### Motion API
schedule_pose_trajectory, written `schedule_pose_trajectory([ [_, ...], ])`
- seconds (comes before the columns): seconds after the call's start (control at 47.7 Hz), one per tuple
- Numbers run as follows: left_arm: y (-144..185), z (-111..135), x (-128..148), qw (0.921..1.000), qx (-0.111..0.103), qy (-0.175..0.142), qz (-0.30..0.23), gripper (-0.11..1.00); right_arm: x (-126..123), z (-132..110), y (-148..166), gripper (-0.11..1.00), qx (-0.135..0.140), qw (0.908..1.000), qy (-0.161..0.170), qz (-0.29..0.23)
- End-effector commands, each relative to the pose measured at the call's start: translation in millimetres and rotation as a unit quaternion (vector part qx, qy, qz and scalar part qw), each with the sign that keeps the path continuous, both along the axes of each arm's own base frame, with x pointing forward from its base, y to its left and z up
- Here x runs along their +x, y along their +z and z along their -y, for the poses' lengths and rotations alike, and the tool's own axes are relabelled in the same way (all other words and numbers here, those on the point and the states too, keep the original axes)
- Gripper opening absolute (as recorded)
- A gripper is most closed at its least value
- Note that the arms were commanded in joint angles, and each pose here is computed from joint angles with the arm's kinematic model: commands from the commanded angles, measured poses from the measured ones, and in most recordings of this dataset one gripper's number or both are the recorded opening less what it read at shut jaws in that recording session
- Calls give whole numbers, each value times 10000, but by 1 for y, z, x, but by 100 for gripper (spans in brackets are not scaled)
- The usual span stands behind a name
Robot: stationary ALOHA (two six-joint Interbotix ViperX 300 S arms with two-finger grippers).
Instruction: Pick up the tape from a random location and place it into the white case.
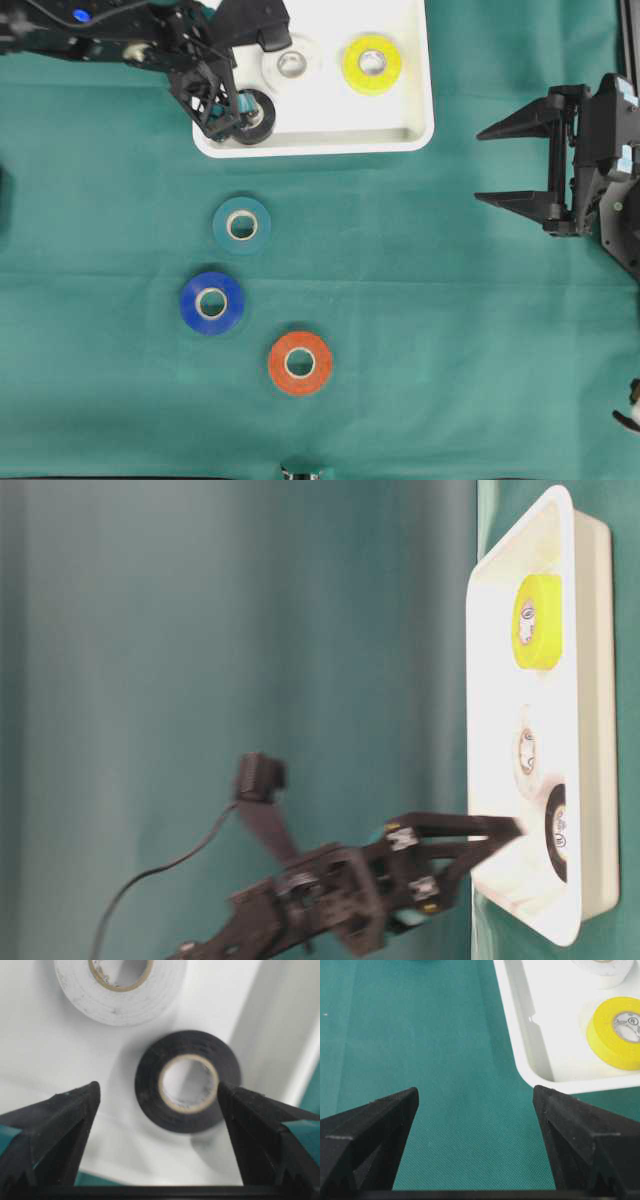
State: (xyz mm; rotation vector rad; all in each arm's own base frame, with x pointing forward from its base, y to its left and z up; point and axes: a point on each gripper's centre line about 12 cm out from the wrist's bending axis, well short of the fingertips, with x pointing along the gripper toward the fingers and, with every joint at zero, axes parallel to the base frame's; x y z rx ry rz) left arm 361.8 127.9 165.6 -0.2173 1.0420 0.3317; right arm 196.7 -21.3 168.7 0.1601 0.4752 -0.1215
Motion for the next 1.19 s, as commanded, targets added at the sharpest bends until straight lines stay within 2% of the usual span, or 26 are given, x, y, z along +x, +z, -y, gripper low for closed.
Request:
schedule_pose_trajectory([
  [0.0,33,3,1,9994,116,-38,333,100,6,1,9,88,-15,9999,-9,144],
  [0.314,96,7,-6,9980,230,-100,577,100,7,1,11,88,-24,9999,-5,166],
  [0.398,110,7,-8,9972,331,-185,639,100,7,1,12,88,-19,9998,-1,182],
  [0.503,114,7,-8,9965,406,-284,669,100,8,1,13,88,-14,9998,-13,190],
  [0.754,112,15,-10,9965,379,-365,656,100,9,2,14,88,-22,9999,-23,162],
  [1.006,109,61,1,9929,282,-920,701,100,10,2,16,88,-35,9998,-33,177],
  [1.173,110,107,10,9838,270,-1532,891,100,10,2,16,88,-20,9998,-41,171],
])
